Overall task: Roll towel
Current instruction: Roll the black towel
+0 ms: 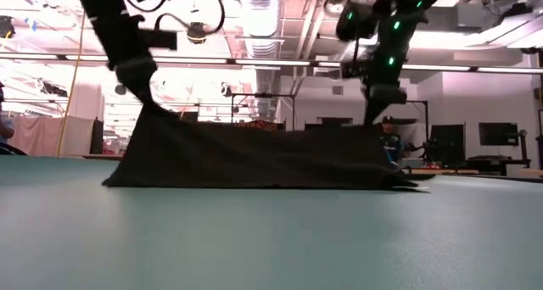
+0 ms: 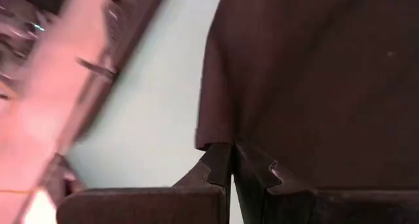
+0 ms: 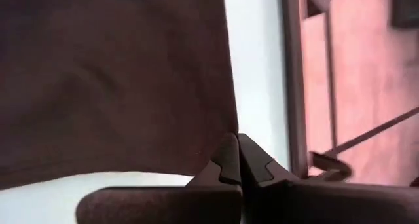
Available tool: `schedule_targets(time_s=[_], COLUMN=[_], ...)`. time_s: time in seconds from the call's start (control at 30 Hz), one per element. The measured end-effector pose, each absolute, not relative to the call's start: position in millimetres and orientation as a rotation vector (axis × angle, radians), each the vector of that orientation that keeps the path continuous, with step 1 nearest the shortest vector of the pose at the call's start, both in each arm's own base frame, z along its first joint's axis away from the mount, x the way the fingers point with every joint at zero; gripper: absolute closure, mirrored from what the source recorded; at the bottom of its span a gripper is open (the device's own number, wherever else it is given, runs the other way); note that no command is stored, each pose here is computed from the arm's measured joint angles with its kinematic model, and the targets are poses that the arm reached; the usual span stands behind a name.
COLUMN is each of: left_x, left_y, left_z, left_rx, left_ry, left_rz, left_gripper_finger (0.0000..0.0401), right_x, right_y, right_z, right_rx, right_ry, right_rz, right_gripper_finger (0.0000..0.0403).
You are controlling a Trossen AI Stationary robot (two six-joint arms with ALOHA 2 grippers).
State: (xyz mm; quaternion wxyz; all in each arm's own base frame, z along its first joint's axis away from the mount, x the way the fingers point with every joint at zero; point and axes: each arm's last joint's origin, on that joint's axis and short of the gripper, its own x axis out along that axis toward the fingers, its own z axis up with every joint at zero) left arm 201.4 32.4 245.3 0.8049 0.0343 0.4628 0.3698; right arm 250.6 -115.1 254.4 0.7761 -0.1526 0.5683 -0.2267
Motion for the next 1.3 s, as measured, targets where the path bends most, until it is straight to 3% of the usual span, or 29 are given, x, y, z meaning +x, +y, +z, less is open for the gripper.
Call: schedule_targets(time_s=[0.43,0.67,0.87,1.1,1.3], left_x=[204,204,206,206,205], left_y=[37,37,36,35,35], left_z=[293,298,296,295,295], left_rx=[0.299,0.27,0.212,0.195,0.195], left_ry=[0.942,0.92,0.929,0.934,0.942], left_rz=[0.903,0.922,0.869,0.856,0.852], left_gripper_finger=[0.0401,0.0401,0.0401,0.0401,0.0401], right_x=[226,223,249,278,283], right_y=[-72,-65,-86,-153,-202], right_z=[297,301,280,238,205], right_rx=[-0.443,-0.384,-0.241,-0.048,0.121], right_ry=[1.101,1.055,1.036,0.947,0.997], right_rz=[-0.619,-0.616,-0.529,-0.433,-0.372], right_gripper_finger=[0.0402,0.0396,0.0315,0.0202,0.0171])
